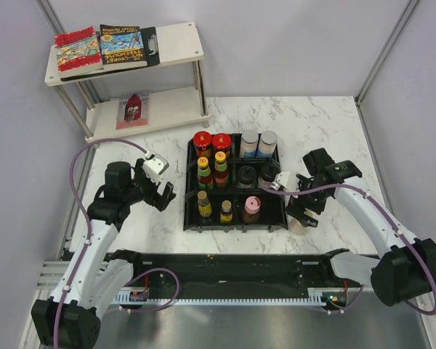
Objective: Organize the condiment bottles
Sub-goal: Pick up the bottle from the center of the board, then place the bottle in the storage box.
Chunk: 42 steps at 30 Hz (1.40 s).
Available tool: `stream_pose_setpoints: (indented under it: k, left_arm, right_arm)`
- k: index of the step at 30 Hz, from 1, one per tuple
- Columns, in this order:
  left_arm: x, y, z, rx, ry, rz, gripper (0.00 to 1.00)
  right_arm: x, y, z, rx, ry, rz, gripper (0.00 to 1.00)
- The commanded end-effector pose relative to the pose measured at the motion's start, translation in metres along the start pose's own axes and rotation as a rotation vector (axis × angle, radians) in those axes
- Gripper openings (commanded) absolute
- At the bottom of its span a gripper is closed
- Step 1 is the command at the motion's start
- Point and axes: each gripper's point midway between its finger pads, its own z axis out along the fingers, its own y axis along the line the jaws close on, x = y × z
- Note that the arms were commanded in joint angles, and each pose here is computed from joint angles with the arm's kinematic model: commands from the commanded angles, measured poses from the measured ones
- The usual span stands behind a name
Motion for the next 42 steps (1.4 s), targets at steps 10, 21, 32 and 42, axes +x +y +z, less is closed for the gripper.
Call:
stream_pose_setpoints:
  k: [10, 21, 32, 42]
  left_arm:
    - [-0.008, -0.001, -0.003, 0.014, -0.034, 0.031, 0.99]
    - [-0.006, -0.002, -0.001, 0.02, -0.028, 0.028, 0.99]
    - [-0.007, -0.002, -0.001, 0.02, -0.028, 0.026, 0.99]
    - [-0.007, -0.002, -0.002, 0.018, -0.028, 0.026, 0.99]
  right_arm:
    - [0.002, 0.004, 0.026, -0.038, -0.037, 0.018, 0.83]
    - [0.007, 0.0, 0.015, -0.015, 0.006, 0.016, 0.0]
    - [-0.052, -0.005, -0.088, 0.074, -0.17, -0.089, 0.0]
    - [-0.102, 0.022, -0.05, 0.028, -0.183, -0.152, 0.0]
